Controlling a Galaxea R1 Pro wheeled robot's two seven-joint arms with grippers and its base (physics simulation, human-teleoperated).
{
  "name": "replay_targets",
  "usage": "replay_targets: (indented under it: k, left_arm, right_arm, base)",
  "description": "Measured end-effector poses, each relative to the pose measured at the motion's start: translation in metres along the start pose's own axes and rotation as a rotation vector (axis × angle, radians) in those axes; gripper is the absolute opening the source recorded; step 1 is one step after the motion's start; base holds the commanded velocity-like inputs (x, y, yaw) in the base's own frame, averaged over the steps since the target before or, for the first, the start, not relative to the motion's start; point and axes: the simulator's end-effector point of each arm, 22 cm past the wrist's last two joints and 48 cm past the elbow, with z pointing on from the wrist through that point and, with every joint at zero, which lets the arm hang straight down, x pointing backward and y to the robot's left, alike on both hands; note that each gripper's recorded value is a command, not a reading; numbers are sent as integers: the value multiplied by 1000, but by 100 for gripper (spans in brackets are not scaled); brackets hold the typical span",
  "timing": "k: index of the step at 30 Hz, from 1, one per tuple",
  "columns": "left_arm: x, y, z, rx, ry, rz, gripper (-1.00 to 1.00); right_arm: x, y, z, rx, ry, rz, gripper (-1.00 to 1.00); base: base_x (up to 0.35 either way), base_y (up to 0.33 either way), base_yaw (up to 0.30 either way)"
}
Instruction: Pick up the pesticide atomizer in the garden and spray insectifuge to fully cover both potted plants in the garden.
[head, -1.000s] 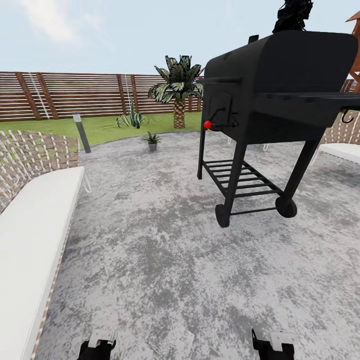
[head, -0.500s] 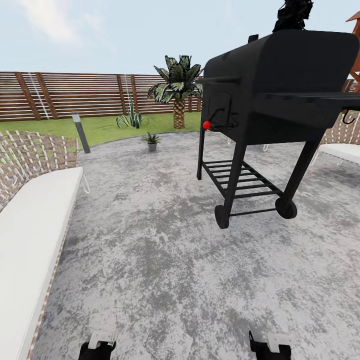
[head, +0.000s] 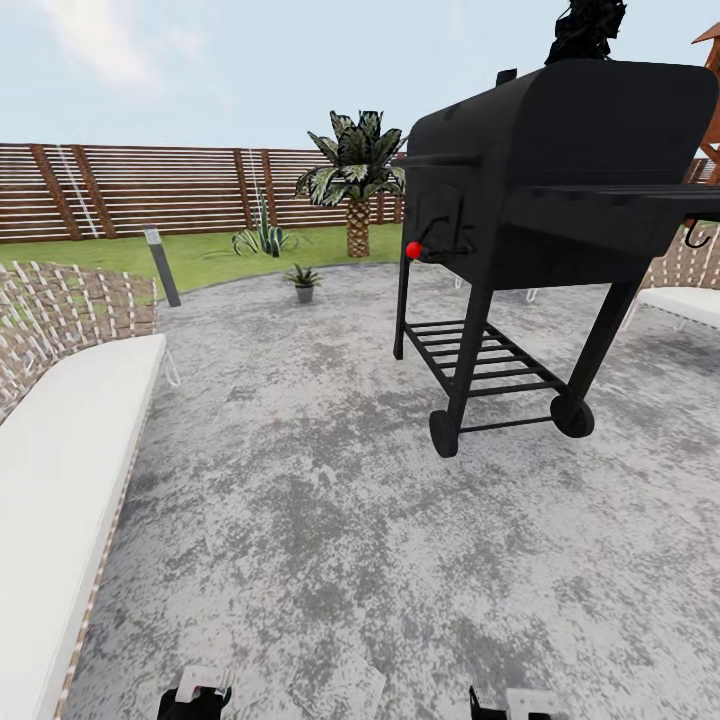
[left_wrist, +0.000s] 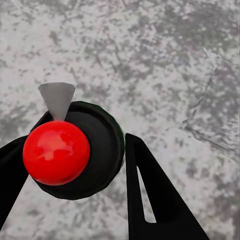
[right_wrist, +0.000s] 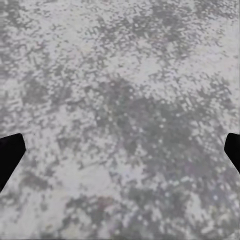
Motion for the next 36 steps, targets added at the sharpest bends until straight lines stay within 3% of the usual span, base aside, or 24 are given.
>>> replay_targets:
  k: [5,15,27,36]
  left_arm:
    - [0,-1,0,1,0,-1,-100]
    - [0,-1,0,1,-1,0,-100]
    - [0,0,0,0,0,0,-100]
    - [1,-1,-1,1,2,0,-100]
  right_arm:
    - [0,-4,0,4,0,-4,100]
    - [0,-14,1,15,-1,-13,100]
    - [0,-14,1,15,-1,-14,100]
    - [0,-14,1,15,-2,-14,100]
  base:
    - [89,0,0]
    - [323,0,8]
    - [334,0,236]
    - [334,0,23]
